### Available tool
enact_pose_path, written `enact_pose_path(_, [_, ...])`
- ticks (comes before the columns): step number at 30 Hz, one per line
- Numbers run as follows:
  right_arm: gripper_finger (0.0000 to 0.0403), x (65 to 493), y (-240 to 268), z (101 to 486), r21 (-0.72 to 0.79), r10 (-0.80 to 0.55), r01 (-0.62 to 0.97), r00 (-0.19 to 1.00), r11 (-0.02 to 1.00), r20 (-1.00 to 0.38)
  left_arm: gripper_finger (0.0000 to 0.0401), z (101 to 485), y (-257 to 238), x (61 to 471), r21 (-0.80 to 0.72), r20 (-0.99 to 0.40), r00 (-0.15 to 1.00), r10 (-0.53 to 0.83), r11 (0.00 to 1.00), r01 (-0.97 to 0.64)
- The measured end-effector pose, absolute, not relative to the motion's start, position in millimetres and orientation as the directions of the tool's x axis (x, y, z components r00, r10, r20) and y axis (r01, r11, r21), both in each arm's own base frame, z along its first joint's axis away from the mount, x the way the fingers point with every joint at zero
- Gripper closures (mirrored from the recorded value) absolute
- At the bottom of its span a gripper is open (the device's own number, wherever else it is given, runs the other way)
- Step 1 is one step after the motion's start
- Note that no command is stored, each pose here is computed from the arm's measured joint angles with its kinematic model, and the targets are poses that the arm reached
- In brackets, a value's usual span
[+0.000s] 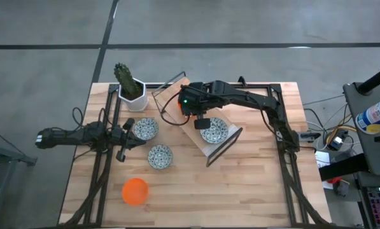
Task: Pick & Place Mini bowls
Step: Stack the right orange bowl on top of the orange bowl on the shelf
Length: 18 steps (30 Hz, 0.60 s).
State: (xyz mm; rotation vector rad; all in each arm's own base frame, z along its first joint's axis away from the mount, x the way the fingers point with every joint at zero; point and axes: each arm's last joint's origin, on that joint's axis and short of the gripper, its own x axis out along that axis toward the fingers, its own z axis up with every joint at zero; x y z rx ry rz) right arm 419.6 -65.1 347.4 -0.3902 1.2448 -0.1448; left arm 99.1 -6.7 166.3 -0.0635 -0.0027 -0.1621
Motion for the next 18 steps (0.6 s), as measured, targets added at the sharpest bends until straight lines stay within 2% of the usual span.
enact_pose_path(5, [0.0381,421,-66,344,-0.389,-0.348,-0.088,0.299,0.917,-0.888,0.0401,166,-7,99,-0.063,0.008,0.987,-0.161,0.985,0.161])
enact_pose_path(13, [0.0310,421,-60,346,-0.394,-0.349,-0.095,0.309,0.914,-0.885,0.0401,166,-7,99,-0.063,0.008,0.987,-0.161,0.985,0.161])
enact_pose_path(18, [0.0288,419,-47,356,-0.428,-0.372,-0.096,0.350,0.899,-0.860,0.0401,166,-7,99,-0.063,0.008,0.987,-0.161,0.985,0.161])
